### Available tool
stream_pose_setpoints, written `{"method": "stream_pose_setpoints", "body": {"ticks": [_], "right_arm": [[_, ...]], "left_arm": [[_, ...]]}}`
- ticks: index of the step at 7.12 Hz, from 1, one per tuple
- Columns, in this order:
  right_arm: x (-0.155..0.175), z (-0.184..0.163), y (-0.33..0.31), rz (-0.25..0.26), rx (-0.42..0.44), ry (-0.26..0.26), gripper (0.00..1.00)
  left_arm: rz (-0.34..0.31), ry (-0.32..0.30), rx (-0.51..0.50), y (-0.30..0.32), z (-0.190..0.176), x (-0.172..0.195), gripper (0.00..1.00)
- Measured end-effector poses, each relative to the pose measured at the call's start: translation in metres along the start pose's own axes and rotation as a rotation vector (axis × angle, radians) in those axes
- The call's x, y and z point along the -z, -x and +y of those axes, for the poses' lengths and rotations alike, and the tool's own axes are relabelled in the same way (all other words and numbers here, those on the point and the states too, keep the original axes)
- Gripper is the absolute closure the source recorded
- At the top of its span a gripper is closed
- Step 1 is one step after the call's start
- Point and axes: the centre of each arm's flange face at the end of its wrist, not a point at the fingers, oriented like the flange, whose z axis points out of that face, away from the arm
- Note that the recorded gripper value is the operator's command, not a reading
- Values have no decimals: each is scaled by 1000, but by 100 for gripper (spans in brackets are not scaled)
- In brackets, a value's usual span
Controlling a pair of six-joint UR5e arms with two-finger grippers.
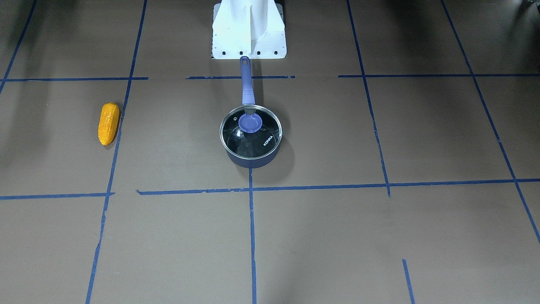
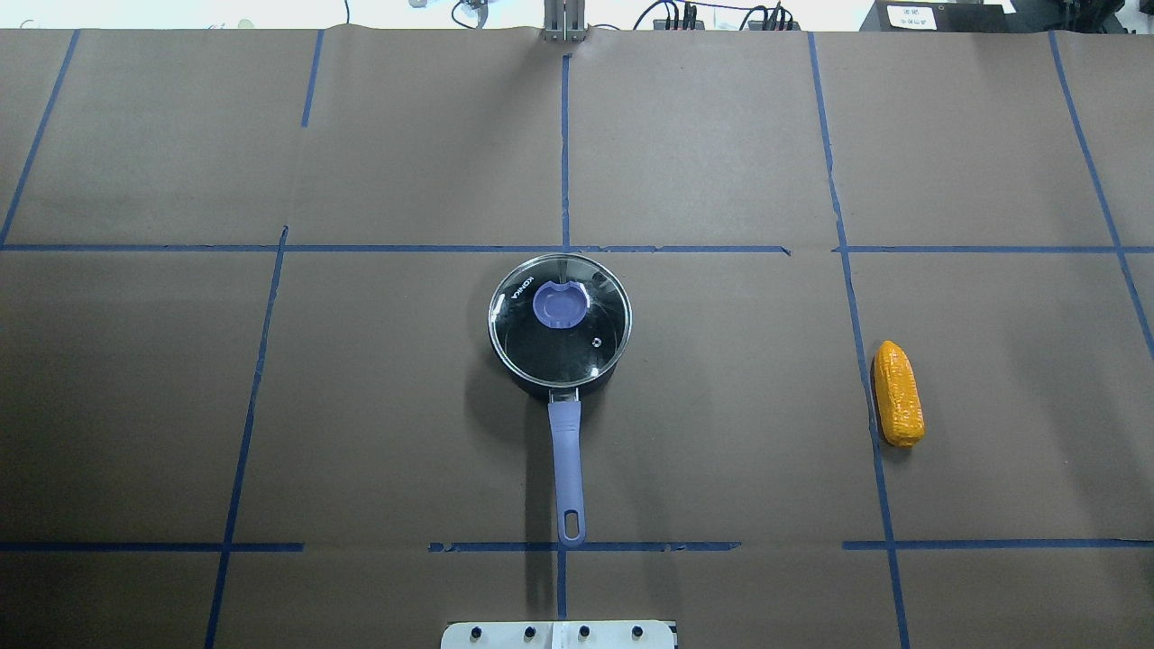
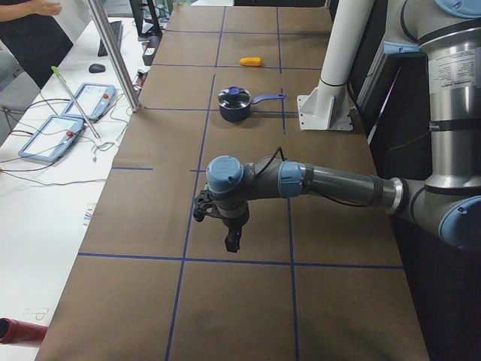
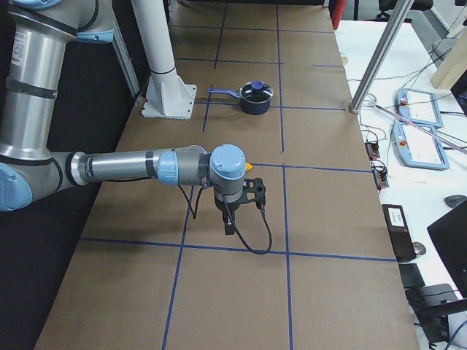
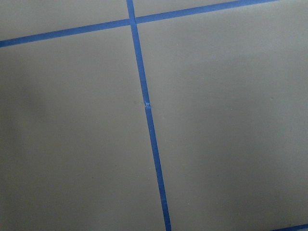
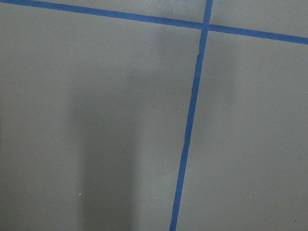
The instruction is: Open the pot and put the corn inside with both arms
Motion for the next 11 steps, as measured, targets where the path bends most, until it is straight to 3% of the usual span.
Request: {"method": "stream_pose_setpoints", "body": {"ticks": [7, 9, 11], "right_arm": [[3, 0, 3, -1, 7, -7, 0], [7, -1, 7, 0, 15, -14, 0], [8, -2, 10, 1, 20, -18, 0]], "left_arm": [[-9, -9, -7, 2, 18, -4, 0], [42, -27, -16, -11, 18, 0, 0], [107, -43, -6, -89, -14, 5, 0]]}}
